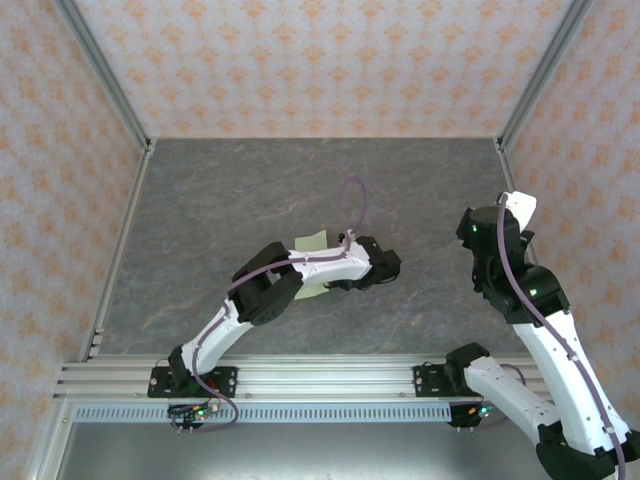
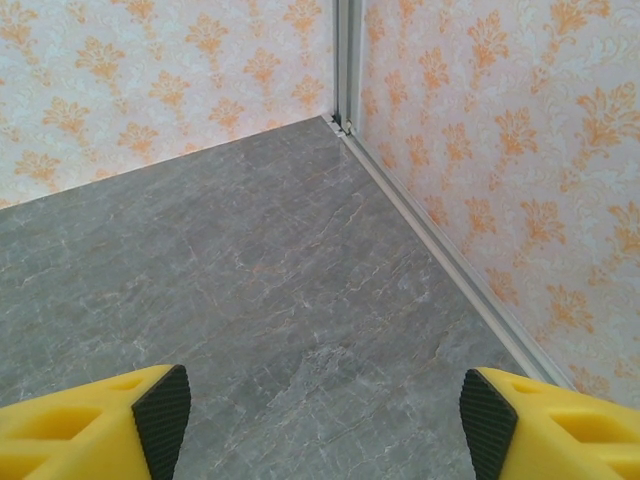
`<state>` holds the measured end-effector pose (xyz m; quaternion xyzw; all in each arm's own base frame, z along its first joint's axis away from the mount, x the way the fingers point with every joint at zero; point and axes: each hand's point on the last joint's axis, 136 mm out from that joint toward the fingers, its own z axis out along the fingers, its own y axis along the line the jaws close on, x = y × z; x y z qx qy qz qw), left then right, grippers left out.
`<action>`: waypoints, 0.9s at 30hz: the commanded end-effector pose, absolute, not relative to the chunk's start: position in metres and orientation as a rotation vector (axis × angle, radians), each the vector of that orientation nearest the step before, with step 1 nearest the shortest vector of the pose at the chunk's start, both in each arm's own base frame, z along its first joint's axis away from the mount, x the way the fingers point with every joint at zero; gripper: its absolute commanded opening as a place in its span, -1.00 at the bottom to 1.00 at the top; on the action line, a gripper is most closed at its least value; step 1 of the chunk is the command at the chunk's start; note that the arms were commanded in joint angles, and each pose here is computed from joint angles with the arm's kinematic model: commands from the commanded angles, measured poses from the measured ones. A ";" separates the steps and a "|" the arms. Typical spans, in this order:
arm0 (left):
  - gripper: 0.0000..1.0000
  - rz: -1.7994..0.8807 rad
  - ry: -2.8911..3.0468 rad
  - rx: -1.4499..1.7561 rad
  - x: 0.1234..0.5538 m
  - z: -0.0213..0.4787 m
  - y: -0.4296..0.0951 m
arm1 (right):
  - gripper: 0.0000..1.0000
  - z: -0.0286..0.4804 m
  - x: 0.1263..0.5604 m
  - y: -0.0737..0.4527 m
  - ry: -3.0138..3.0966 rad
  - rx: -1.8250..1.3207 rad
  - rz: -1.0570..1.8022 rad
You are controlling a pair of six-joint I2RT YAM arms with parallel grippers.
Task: Fold a paper plane with a square sheet of paper (fold left side to right side)
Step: Turn over the paper at the center of the table.
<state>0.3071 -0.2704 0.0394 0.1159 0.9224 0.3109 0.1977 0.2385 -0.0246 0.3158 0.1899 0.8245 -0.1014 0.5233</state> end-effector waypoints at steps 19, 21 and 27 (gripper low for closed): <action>0.35 -0.303 2.710 0.058 0.323 0.144 -0.291 | 0.57 0.272 0.266 0.059 2.176 0.176 0.165; 0.36 -0.395 2.713 -0.050 0.325 0.138 -0.269 | 0.55 0.264 0.269 0.085 2.206 0.100 0.308; 0.31 -0.730 2.737 -0.349 0.335 0.102 -0.229 | 0.53 0.234 0.262 0.162 2.266 -0.119 0.629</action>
